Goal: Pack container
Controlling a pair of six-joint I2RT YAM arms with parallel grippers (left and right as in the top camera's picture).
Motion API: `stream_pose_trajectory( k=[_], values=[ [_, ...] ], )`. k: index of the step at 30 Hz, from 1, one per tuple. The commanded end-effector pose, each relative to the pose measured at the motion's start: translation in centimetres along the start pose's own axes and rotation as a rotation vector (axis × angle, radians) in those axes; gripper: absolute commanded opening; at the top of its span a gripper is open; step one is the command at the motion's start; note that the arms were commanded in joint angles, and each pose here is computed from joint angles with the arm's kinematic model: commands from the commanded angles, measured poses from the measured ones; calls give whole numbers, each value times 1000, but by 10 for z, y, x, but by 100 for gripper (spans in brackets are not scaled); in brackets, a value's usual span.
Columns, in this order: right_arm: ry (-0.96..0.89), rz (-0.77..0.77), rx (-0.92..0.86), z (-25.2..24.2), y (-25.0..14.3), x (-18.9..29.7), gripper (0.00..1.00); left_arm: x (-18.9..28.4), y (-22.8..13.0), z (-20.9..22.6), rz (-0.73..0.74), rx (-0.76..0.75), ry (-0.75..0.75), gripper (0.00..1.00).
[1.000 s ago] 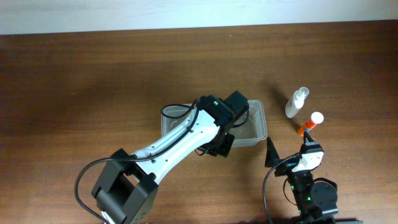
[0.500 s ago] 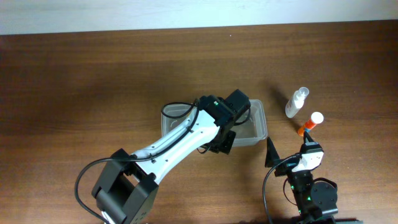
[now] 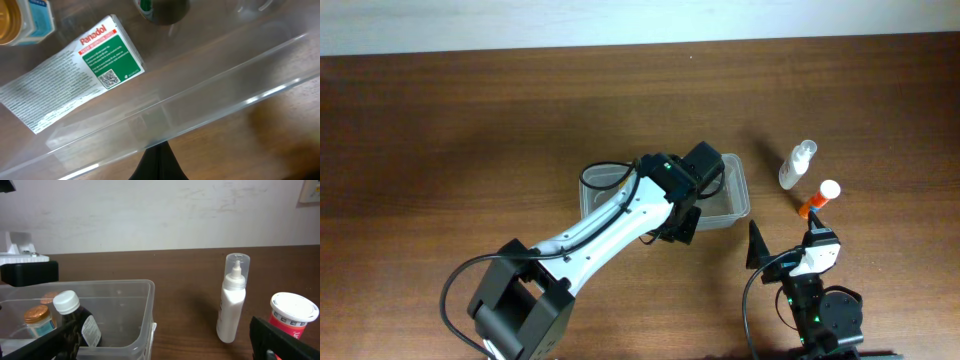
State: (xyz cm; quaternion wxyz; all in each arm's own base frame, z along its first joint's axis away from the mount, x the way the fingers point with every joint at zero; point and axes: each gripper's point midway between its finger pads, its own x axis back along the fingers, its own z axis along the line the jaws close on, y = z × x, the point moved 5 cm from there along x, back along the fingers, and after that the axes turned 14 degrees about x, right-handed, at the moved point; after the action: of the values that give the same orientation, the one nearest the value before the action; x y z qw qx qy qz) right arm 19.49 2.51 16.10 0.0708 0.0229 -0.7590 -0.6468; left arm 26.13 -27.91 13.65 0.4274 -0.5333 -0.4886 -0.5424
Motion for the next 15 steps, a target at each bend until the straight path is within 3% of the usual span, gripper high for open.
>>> stream_pose_trajectory(
  k=[1,15],
  values=[
    [-5,3,4,-1,-2,0,98,8,7,9,-50,30,25,0],
    [-5,3,4,-1,-2,0,98,8,11,19,-50,54,44,0]
  ],
)
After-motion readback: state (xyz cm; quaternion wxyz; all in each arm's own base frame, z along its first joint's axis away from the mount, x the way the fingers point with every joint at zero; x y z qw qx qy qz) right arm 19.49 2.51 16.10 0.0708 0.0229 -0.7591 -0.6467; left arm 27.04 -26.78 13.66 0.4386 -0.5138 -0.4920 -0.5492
